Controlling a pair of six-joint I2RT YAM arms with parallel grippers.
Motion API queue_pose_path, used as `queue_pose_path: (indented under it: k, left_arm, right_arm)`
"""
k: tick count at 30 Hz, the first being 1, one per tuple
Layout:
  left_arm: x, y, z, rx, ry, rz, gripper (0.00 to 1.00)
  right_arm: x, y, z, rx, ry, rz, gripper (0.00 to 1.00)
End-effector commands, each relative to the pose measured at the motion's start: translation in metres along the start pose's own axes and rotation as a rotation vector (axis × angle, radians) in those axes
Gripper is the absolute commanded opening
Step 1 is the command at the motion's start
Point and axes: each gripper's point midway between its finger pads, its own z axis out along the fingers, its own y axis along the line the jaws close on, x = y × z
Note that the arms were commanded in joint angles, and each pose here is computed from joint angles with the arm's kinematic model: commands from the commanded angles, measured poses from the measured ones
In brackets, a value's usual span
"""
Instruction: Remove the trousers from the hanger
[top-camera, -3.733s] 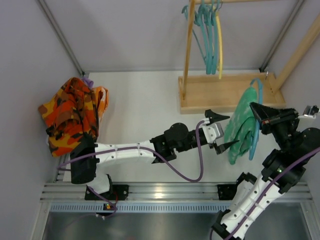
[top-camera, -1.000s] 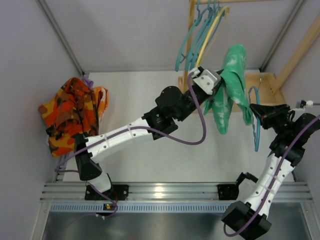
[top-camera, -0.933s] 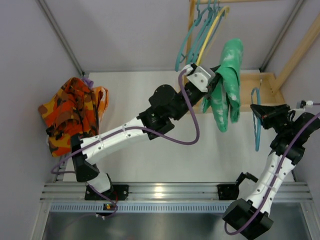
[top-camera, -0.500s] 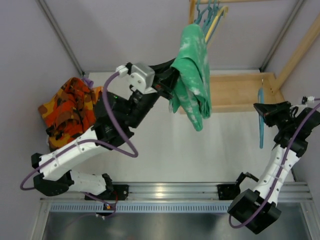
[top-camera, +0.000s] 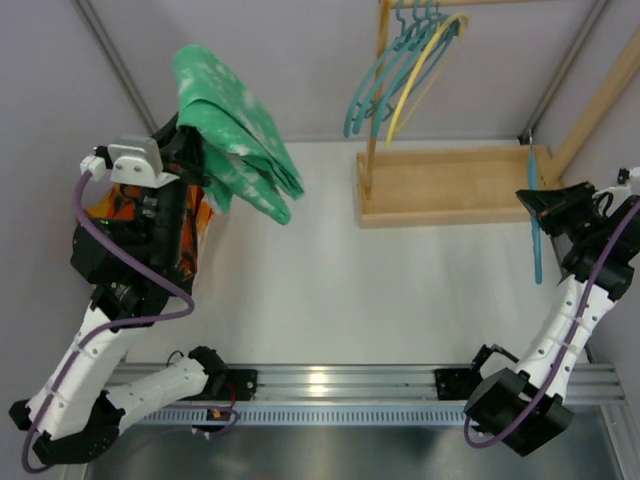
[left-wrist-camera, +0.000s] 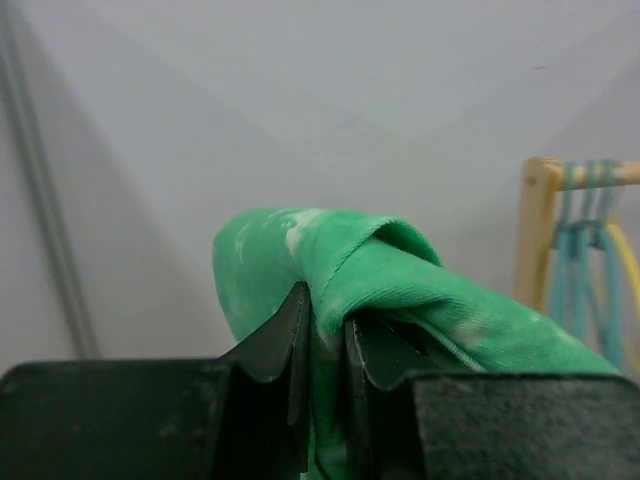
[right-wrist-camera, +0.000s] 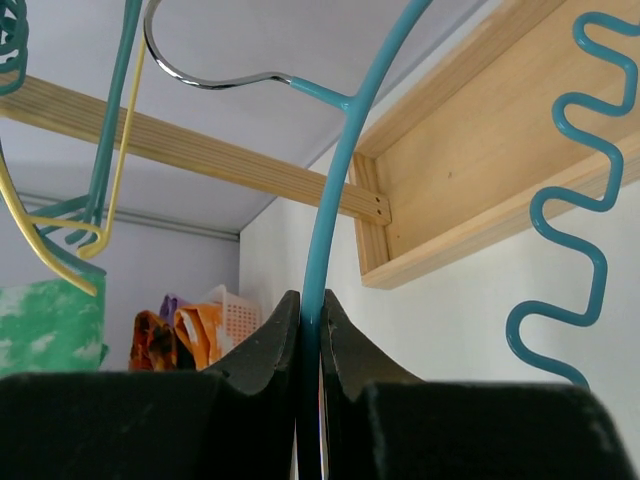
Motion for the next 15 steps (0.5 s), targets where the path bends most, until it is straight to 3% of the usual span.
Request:
queue_pose_path:
  k: [1, 11, 15]
  left_arm:
    - [-0.05, 0.071, -0.025, -0.227, -0.127, -0.033, 0.0]
    - [-0.067, 0.174, -0.128, -0.741, -0.11, 0.216, 0.0]
    - [-0.036, 0.2, -0.167, -0.956, 0.022, 0.252, 0.0]
  right_arm:
    - [-0.016, 0.03, -0.005, -0.069, -0.03, -0.125, 0.0]
    - [-0.017, 0.041, -0.005, -0.1, -0.017, -0.153, 0.0]
    - [-0.017, 0.052, -0.008, -0.123, -0.006, -0.173, 0.0]
